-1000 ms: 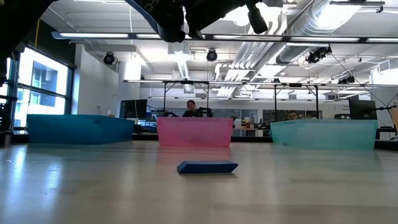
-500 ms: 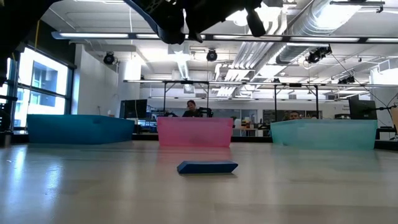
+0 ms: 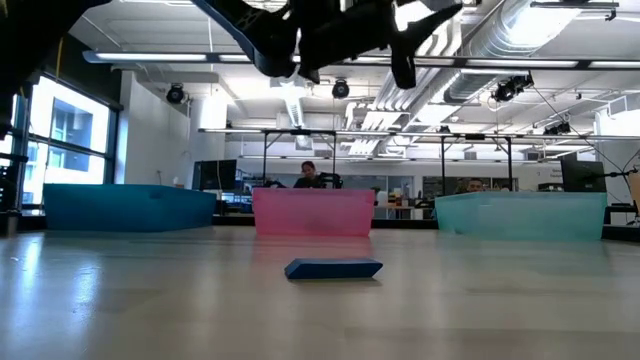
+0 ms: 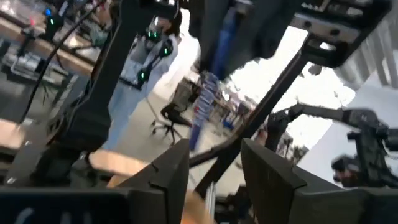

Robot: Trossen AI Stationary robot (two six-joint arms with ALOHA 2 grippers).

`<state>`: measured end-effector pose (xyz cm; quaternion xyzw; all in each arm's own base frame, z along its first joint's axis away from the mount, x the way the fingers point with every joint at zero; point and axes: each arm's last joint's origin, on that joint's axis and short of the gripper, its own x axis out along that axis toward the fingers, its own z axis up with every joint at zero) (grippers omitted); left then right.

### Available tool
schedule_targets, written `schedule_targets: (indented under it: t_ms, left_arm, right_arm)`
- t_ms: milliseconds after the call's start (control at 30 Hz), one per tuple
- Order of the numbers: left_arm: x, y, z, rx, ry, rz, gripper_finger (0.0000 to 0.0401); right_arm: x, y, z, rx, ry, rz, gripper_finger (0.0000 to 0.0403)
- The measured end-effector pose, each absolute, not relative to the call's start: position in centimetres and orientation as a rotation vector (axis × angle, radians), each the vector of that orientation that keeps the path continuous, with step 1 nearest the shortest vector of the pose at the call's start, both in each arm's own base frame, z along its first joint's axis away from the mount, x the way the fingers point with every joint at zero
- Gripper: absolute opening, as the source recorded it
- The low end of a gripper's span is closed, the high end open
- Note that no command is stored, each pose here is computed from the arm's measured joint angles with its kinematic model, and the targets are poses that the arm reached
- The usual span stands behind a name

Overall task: Sort crayons/erasers/pens/pencils in bins
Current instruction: Put the blue crayon into the green bin

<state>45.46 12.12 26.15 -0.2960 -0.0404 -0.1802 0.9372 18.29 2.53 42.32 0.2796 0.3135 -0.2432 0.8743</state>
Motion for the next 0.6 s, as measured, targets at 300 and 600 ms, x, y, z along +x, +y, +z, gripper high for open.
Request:
schedule_targets:
  t_ms: [300,600]
  left_arm:
    - [44.6,15.4,24.8,-0.504,0.014,-0.305,0.0123]
    - [43.7,18.2,22.6,-0.415,0.157,-0.059,0.0093]
  right_arm:
    - [17.2,0.9,40.8,0.497,0.749,-0.834,0.0009]
    - [18.2,-1.7,39.9,0.307,0.801,-1.051,0.0009]
